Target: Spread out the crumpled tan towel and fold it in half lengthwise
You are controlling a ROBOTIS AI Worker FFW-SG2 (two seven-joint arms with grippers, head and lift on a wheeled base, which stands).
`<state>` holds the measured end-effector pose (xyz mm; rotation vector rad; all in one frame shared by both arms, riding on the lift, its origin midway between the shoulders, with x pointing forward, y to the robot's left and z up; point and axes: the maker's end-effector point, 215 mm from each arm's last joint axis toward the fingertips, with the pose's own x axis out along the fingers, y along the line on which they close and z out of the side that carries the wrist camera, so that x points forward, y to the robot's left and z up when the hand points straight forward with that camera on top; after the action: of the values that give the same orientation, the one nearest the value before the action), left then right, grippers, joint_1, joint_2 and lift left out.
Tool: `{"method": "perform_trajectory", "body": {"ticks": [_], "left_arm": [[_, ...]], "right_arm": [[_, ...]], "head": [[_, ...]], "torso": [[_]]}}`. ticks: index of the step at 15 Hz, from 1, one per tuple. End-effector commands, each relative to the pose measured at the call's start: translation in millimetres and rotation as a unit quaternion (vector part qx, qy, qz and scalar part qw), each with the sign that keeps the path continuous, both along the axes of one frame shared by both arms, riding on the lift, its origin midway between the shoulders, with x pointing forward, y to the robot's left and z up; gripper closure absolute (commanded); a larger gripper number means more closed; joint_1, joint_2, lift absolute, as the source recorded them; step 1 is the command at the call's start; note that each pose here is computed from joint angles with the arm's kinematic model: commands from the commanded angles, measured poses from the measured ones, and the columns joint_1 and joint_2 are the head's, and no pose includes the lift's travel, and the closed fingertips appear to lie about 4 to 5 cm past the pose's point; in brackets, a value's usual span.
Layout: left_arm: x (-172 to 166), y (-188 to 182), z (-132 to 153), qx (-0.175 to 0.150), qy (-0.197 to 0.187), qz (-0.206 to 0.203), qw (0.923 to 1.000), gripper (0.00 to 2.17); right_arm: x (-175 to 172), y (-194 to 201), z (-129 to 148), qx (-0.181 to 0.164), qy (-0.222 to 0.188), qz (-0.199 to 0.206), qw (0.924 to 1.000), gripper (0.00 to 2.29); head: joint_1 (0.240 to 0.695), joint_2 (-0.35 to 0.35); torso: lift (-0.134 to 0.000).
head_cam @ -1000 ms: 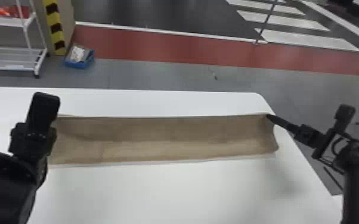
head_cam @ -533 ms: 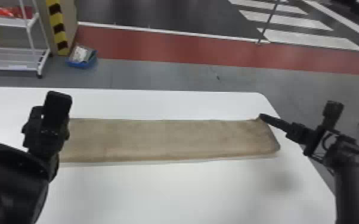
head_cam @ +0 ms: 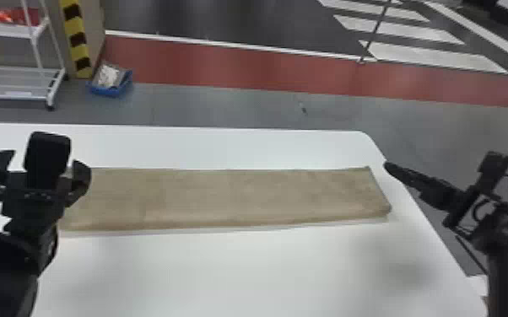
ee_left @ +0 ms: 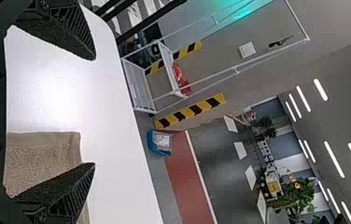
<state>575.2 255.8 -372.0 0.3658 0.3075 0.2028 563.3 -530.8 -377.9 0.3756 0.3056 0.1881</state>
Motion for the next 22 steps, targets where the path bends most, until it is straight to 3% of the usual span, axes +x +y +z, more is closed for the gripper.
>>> {"method": "perform_trajectory", "body": {"ticks": [1,3,6,8,11,14,22], "left_arm": [[-3.9,1.8,-1.6,-0.033,-0.002,-0.003,0.9994,0.04],[-9.2,-0.6,-7.0,-0.079,0.009,-0.021,0.9966,0.04],[-15.4,2.9,-14.7,-0.097,0.033,-0.034,0.9942,0.04],[-27.6,5.3,-37.9,-0.122,0.087,-0.037,0.988,0.04],[-39.6,3.4,-55.2,-0.12,0.127,-0.037,0.9839,0.04],[-56.9,0.3,-74.5,-0.122,0.189,-0.035,0.9737,0.04],[-50.5,0.3,-67.1,-0.122,0.184,-0.036,0.9748,0.04]], "right_arm": [[-7.3,-4.0,1.3,0.0,0.001,0.007,1.0,0.05],[-11.4,-6.2,8.7,-0.007,0.004,0.018,0.9998,0.05],[-18.4,-9.1,9.2,-0.026,0.034,0.03,0.9986,0.07],[-21.7,-6.1,3.2,-0.045,0.066,0.036,0.9962,0.07],[-27.7,-10.3,-8.8,-0.074,0.116,0.032,0.99,0.07],[-28.8,-11.9,-13.9,-0.1,0.136,0.03,0.9851,0.07],[-28.9,-17.2,-10.0,-0.107,0.125,0.027,0.986,0.06]], "head": [[0.695,-0.258],[0.695,-0.261],[0.695,-0.269],[0.695,-0.273],[0.695,-0.275],[0.695,-0.282],[0.695,-0.297]], "torso": [[-0.125],[-0.125],[-0.125],[-0.125],[-0.125],[-0.125],[-0.125]]}}
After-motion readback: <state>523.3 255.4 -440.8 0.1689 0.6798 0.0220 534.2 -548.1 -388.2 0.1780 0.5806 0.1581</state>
